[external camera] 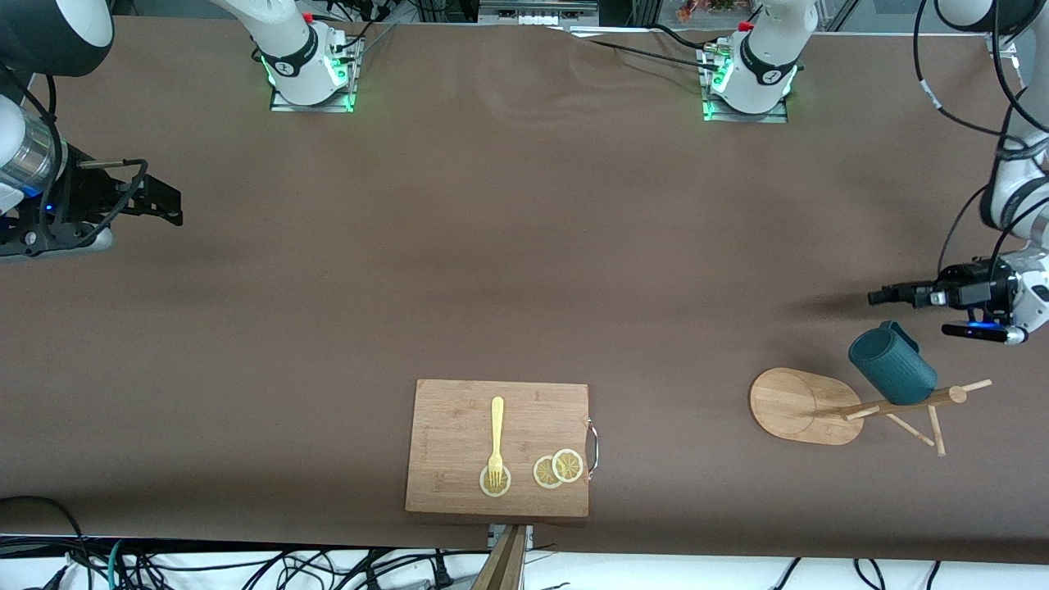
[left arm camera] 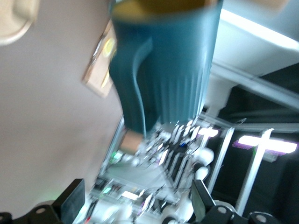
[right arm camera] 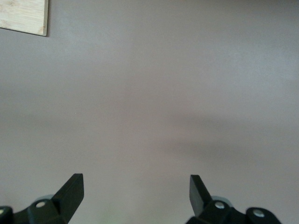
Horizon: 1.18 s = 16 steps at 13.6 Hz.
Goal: Pass cup and hang on rack
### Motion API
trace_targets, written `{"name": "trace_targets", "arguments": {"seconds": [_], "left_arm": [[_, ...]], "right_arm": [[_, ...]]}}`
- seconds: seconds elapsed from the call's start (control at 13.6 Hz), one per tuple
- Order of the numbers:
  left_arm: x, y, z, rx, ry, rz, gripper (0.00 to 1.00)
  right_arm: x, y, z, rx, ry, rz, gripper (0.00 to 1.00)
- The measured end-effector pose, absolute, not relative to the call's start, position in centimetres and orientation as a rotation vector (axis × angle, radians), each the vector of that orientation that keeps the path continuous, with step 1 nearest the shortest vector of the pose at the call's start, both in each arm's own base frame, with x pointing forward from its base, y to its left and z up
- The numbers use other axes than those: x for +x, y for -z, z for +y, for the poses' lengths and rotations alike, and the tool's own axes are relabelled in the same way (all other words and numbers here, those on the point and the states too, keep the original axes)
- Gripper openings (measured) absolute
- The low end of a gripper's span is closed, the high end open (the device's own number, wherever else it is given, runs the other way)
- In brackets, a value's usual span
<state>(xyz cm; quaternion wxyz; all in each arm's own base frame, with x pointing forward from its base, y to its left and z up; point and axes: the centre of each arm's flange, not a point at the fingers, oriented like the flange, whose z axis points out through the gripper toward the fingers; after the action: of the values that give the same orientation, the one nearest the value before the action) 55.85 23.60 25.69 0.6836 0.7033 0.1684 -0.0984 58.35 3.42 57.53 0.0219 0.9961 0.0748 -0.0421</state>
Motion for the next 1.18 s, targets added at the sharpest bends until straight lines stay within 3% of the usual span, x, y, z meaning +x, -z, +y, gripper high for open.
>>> {"name": "trace_targets", "arguments": {"seconds": [0.3,0.52,0.81,1.18], "left_arm": [[53.0,-30.3,25.2,1.854,0.400,0.278,1.00],[55.7,-37.6,22.9,2.129,0.486,0.177,1.00],[59.4,-46.0,12.2,2.488,0.609,0.117,1.00],[62.6,-51.7,5.3,2.896,0.434,0.000,1.00]], "right_arm": [[58.4,-57.5,3.4,3.086,0.131,0.232,1.00],[58.4,-57.5,3.4,3.086,0.131,0.231,1.00],[58.4,-57.5,3.4,3.086,0.132,0.231,1.00],[58.2,-57.4,3.4,3.086,0.146,0.231,1.00]]}}
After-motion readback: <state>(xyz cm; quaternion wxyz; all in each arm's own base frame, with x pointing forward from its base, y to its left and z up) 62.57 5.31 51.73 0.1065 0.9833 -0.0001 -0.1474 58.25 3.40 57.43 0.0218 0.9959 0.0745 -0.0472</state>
